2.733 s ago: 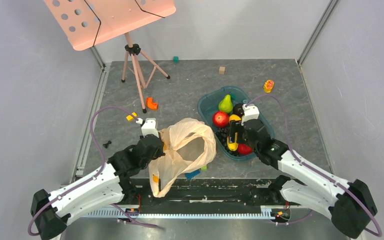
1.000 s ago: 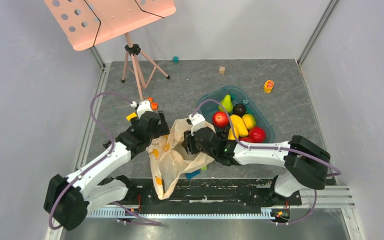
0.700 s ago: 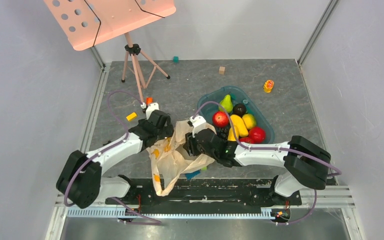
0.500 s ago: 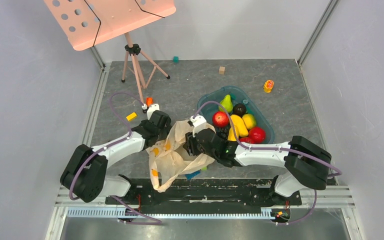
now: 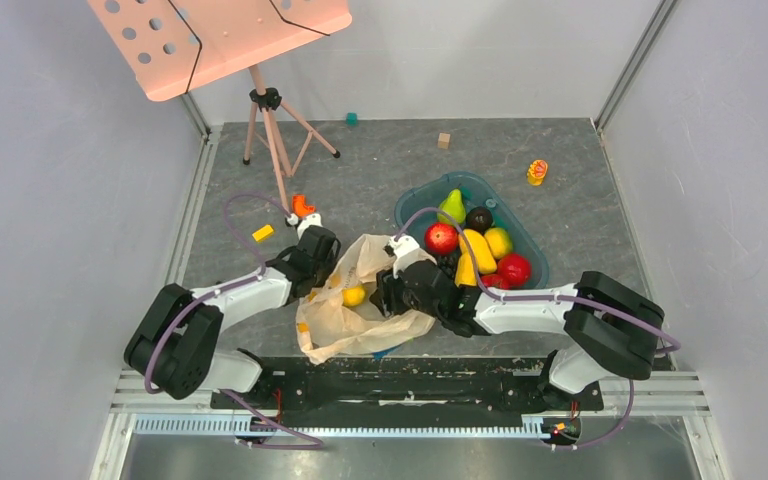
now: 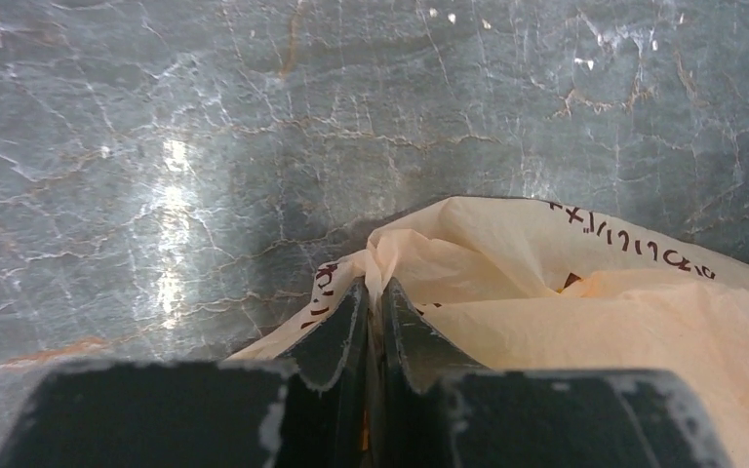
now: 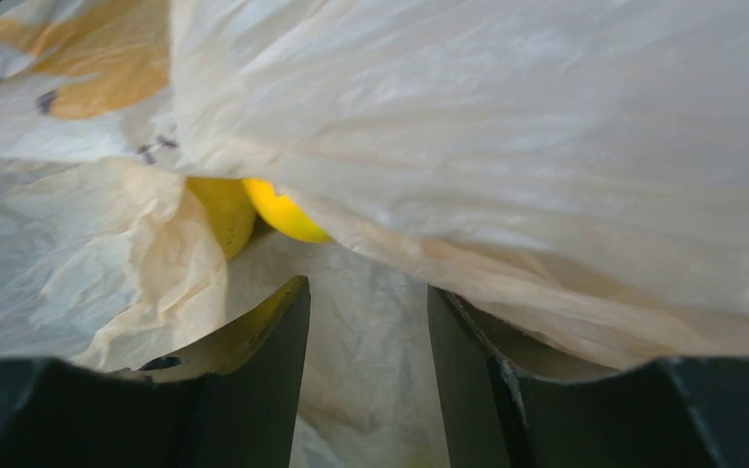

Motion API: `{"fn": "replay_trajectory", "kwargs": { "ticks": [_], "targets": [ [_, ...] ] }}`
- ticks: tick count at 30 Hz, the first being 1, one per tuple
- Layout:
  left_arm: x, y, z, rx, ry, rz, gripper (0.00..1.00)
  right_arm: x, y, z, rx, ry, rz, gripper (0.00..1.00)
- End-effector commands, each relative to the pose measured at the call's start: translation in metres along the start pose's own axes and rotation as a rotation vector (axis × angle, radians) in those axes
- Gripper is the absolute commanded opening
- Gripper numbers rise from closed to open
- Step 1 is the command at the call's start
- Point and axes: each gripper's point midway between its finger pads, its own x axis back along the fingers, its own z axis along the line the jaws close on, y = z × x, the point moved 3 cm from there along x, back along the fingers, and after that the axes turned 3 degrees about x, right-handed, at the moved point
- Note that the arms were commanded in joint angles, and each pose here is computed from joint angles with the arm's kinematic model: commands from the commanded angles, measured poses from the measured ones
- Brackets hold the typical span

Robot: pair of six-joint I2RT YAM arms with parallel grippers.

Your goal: Take the fake fruits out of the plastic bag

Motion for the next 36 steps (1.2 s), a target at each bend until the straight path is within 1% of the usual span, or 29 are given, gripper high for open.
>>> {"fn": "replay_trajectory", "kwargs": {
  "ticks": [1,3,5,9,14,18,23,30,32,34,36],
  "targets": [
    [0.002,-0.008,-0.009,0.046,-0.096,0.017,0.12,0.002,0.008,0.032,-0.009,0.218,-0.054,0.54],
    [0.005,-0.012,-0.007,0.055,-0.109,0.022,0.09,0.002,0.008,0.044,-0.009,0.296,-0.05,0.63],
    [0.007,-0.011,-0.011,0.07,-0.145,0.003,0.02,0.001,0.007,0.054,-0.019,0.362,-0.046,0.71],
    [0.011,-0.014,-0.012,0.082,-0.19,-0.005,0.02,-0.002,0.009,0.066,-0.051,0.424,-0.053,0.81],
    [0.015,-0.023,-0.015,0.094,-0.253,0.013,0.02,-0.012,0.004,0.063,-0.097,0.377,-0.038,0.9],
    [0.02,-0.029,-0.017,0.106,-0.297,0.023,0.02,-0.023,0.0,0.058,-0.149,0.326,-0.027,0.93],
    [0.026,-0.036,-0.017,0.111,-0.34,0.039,0.02,-0.033,0.0,0.059,-0.198,0.311,-0.032,0.96],
    [0.032,-0.039,-0.023,0.089,-0.405,0.057,0.02,-0.053,-0.001,0.056,-0.17,0.259,-0.02,0.98],
    [0.033,-0.04,-0.027,0.084,-0.434,0.066,0.02,-0.058,-0.002,0.056,-0.152,0.252,-0.011,0.98],
    [0.034,-0.041,-0.029,0.082,-0.45,0.07,0.02,-0.062,-0.004,0.055,-0.135,0.245,-0.006,0.93],
    [0.035,-0.042,-0.031,0.069,-0.467,0.073,0.02,-0.065,-0.007,0.051,-0.112,0.227,0.0,0.91]
  ]
}}
